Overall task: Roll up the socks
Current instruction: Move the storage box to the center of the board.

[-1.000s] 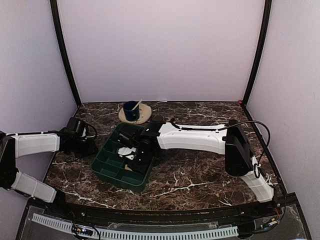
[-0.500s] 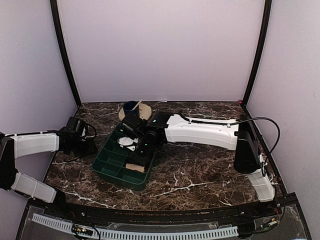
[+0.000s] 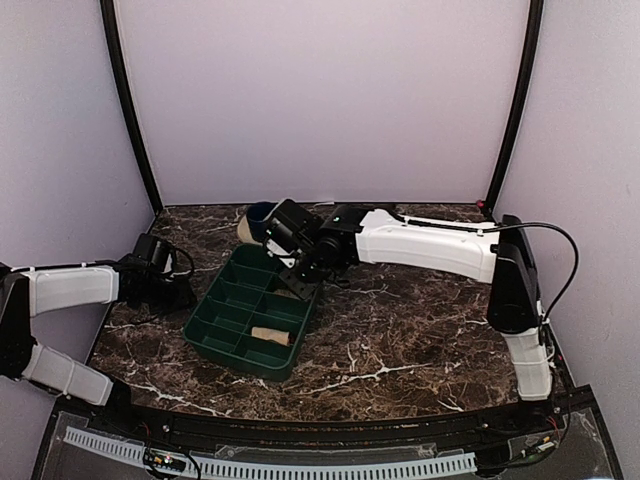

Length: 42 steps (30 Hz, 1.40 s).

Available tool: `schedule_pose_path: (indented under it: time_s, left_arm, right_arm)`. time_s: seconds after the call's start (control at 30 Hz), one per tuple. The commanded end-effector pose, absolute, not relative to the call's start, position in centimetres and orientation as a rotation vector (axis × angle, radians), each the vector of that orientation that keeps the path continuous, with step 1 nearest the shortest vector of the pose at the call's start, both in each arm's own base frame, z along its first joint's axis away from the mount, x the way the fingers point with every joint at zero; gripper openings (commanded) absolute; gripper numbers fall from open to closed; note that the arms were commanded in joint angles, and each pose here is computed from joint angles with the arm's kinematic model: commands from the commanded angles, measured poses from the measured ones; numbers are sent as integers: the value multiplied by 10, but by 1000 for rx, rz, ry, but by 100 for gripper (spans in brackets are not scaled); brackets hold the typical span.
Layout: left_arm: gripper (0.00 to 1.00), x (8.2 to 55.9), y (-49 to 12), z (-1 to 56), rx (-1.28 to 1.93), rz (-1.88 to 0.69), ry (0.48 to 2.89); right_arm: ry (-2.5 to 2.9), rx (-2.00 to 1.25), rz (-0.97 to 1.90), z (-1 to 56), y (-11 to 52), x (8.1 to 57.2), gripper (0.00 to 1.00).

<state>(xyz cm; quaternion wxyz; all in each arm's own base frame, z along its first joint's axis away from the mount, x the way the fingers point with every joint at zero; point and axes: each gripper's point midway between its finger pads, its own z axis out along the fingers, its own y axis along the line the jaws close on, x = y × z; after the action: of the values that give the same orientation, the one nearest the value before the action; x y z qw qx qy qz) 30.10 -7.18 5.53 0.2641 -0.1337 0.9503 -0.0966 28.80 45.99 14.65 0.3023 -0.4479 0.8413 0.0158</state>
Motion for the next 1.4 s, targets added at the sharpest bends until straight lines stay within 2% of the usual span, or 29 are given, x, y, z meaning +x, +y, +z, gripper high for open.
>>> schedule_pose_path:
  time_s: [0.0, 1.07, 1.37]
  left_arm:
    - [42, 314, -79, 65, -327, -299, 2538]
    - [39, 332, -107, 56, -280, -468, 2552]
    - [36, 336, -130, 56, -216, -627, 2540]
  right_arm:
    - [2270, -999, -4, 151, 441, 310, 44]
    - [2550, -662, 144, 74, 404, 353, 35]
    - [2621, -600, 168, 50, 384, 355, 8]
